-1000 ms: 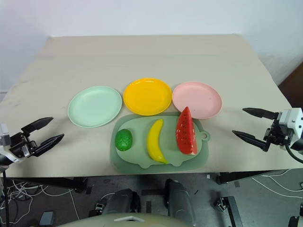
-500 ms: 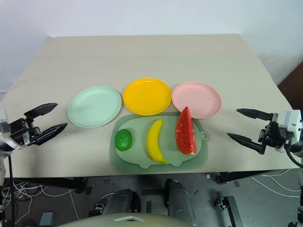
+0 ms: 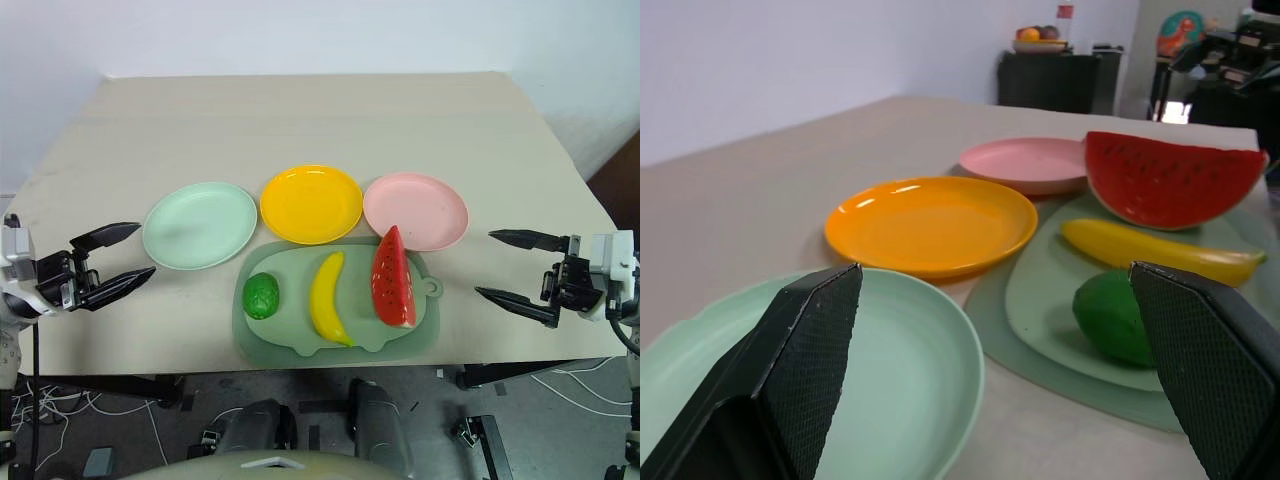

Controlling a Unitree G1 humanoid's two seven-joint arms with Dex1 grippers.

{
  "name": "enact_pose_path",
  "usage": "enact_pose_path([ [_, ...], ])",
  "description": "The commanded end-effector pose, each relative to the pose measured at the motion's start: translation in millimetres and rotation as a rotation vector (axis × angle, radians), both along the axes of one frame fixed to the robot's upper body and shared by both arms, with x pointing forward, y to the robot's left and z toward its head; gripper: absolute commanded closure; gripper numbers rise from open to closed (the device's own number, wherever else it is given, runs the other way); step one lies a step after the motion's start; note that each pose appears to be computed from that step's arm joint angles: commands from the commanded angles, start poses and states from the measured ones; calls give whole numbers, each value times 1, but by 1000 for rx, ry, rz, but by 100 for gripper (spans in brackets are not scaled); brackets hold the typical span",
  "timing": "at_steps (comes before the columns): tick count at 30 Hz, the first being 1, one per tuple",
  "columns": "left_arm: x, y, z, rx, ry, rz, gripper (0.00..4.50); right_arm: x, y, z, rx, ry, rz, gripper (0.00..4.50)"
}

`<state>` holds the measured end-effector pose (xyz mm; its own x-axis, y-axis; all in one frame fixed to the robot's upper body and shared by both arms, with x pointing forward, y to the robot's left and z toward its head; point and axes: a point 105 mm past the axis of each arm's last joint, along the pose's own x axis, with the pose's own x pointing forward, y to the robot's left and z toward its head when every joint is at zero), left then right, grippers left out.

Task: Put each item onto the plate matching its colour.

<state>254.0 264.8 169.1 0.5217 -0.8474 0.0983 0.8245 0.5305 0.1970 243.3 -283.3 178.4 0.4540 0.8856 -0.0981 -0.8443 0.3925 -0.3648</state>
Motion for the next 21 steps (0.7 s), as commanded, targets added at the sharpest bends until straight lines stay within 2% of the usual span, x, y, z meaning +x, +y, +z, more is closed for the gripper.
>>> enact_pose_path([
  [1,-1,-4,13,4,-55,-32,2,1,2,9,5,-25,30,0],
  [7,2,-13,14,-6,-73,-53,2,5,2,18,28,-34,32,0],
  [12,4,-20,13,-9,-95,-55,2,10,0,42,54,-21,30,0],
  [15,-1,-20,4,6,-70,-62,2,16,6,55,102,81,-12,0],
  [21,-8,-26,-7,49,-47,-94,2,23,30,43,13,299,-112,0],
])
